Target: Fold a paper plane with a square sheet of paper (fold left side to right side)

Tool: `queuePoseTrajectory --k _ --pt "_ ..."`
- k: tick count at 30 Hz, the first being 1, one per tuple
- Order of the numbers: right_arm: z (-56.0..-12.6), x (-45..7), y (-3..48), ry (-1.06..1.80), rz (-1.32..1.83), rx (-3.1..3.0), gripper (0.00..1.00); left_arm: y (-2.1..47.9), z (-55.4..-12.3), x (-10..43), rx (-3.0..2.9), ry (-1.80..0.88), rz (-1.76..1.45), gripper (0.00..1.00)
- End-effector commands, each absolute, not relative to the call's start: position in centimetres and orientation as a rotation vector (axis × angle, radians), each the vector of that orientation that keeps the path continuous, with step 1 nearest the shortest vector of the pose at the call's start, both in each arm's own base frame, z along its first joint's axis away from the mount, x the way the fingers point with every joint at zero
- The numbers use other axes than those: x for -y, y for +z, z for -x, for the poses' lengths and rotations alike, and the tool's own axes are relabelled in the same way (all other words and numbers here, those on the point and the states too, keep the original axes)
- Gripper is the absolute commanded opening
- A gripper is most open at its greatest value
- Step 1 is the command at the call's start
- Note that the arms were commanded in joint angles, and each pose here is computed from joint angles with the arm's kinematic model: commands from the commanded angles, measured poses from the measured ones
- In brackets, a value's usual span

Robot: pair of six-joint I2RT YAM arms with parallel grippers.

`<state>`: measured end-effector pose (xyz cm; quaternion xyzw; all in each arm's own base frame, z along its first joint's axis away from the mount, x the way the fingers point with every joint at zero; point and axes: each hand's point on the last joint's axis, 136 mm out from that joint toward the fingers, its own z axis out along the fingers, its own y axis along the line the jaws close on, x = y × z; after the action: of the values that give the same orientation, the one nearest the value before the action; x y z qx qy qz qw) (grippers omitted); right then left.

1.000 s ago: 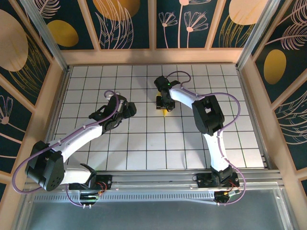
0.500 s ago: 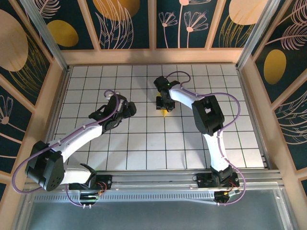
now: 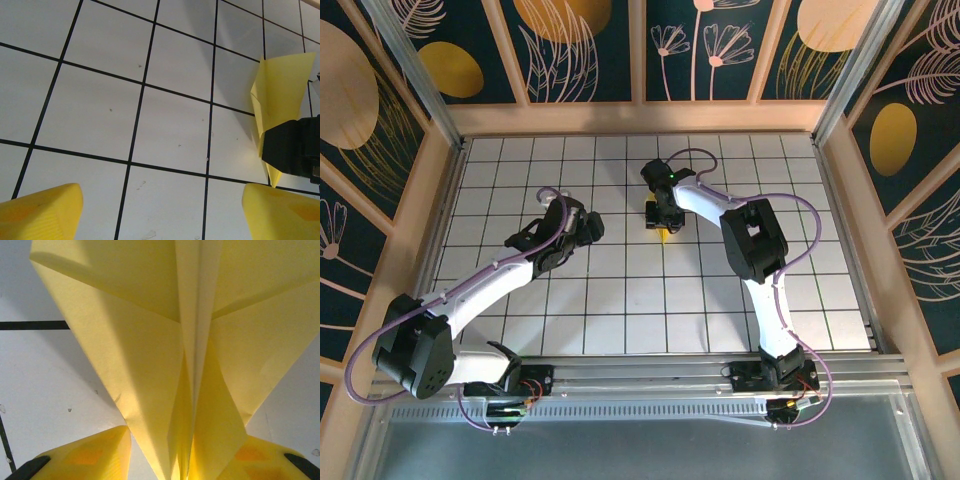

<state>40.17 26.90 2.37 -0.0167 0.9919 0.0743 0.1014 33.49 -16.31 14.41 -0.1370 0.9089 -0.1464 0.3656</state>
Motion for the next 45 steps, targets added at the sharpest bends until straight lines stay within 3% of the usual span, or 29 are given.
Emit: queuePoseTrajectory --k 1,4,14,20,25,31,37,45 --pt "-40.5 -26.3 5.4 0.212 0.056 -2.877 0.41 15.1 -34.0 16.0 -2.328 -0.355 0.351 0.83" --pt "-40.5 -26.3 6.4 0.224 0.060 -2.863 0.41 15.4 -34.1 16.0 -2.323 -0.349 0.348 0.83" --pt "-39.3 -24.1 11.1 0.134 0.080 -2.787 0.56 18.2 -35.1 15.4 -2.267 -0.330 0.344 0.89" --pt "-38.5 -21.5 15.5 0.209 0.077 -2.630 0.66 20.0 -36.6 10.9 -2.204 -0.370 0.462 0.91" --pt "-38.5 -14.9 17.6 0.292 -0.050 -2.452 0.72 21.7 -36.9 3.1 -2.055 -0.282 0.621 0.94" --pt "-37.8 -5.7 18.4 0.192 -0.212 -2.218 0.84 22.0 -35.6 -4.6 -1.860 0.056 0.708 0.99" --pt "-36.2 0.8 17.5 0.087 -0.301 -1.983 0.99 20.8 -34.9 -7.6 -1.742 0.248 0.689 0.99" --pt "-35.1 2.9 15.4 0.032 -0.281 -1.762 0.99 18.3 -32.8 -8.5 -1.605 0.345 0.596 0.99"
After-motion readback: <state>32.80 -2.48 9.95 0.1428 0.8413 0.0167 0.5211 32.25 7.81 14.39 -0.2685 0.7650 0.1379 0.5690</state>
